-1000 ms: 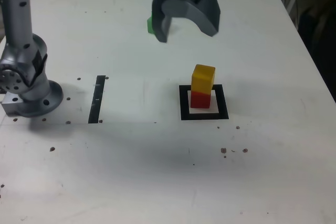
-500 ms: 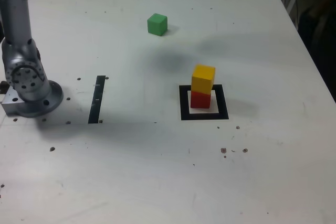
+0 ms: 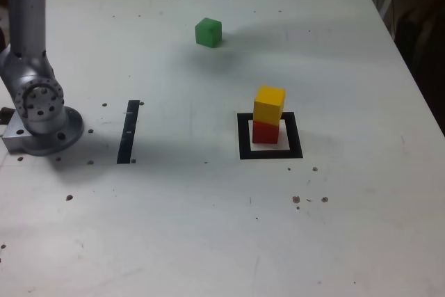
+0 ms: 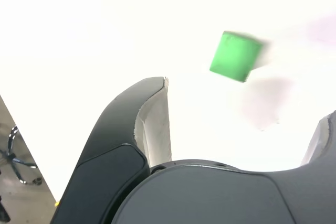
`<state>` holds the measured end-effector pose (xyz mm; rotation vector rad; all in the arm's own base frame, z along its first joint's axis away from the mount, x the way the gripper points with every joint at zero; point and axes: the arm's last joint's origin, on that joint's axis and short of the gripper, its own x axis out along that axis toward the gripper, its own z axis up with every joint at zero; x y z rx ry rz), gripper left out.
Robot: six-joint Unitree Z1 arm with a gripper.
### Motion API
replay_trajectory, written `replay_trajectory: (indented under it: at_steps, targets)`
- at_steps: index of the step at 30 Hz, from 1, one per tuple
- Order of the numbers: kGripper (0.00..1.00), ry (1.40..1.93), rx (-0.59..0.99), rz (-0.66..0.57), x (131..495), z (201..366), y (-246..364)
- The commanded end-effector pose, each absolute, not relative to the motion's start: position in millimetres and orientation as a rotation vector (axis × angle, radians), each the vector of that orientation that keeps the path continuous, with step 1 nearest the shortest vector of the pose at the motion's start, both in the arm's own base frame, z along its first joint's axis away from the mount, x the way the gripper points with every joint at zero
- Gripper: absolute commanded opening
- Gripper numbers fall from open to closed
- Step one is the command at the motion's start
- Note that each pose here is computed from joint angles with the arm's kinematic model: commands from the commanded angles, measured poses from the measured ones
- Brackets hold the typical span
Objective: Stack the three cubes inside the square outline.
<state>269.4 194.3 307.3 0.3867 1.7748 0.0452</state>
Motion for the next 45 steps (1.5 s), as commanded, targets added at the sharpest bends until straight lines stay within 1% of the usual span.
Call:
replay_trajectory:
  at_steps: [1, 7, 13, 17, 21, 24, 28, 32, 37, 41, 45]
  targets:
    - [0.99, 1.786, 0.389, 0.028, 275.3, 300.2, 198.0]
    - [0.99, 1.841, 0.371, -0.030, 285.5, 268.0, 207.4]
    - [0.99, 1.874, 0.341, -0.060, 286.2, 240.9, 211.0]
    - [0.99, 1.896, 0.316, -0.066, 286.8, 225.2, 218.6]
    - [0.99, 1.906, 0.311, -0.062, 291.5, 214.8, 225.5]
    - [0.98, 1.912, 0.307, -0.057, 293.9, 210.2, 230.3]
    - [0.94, 1.914, 0.301, -0.055, 294.2, 208.2, 232.6]
    - [0.89, 1.910, 0.297, -0.058, 293.5, 208.9, 231.6]
    - [0.82, 1.896, 0.302, -0.054, 294.9, 213.7, 230.7]
    - [0.73, 1.898, 0.300, -0.058, 297.3, 212.2, 231.9]
    - [0.61, 1.894, 0.294, -0.063, 301.2, 209.3, 234.1]
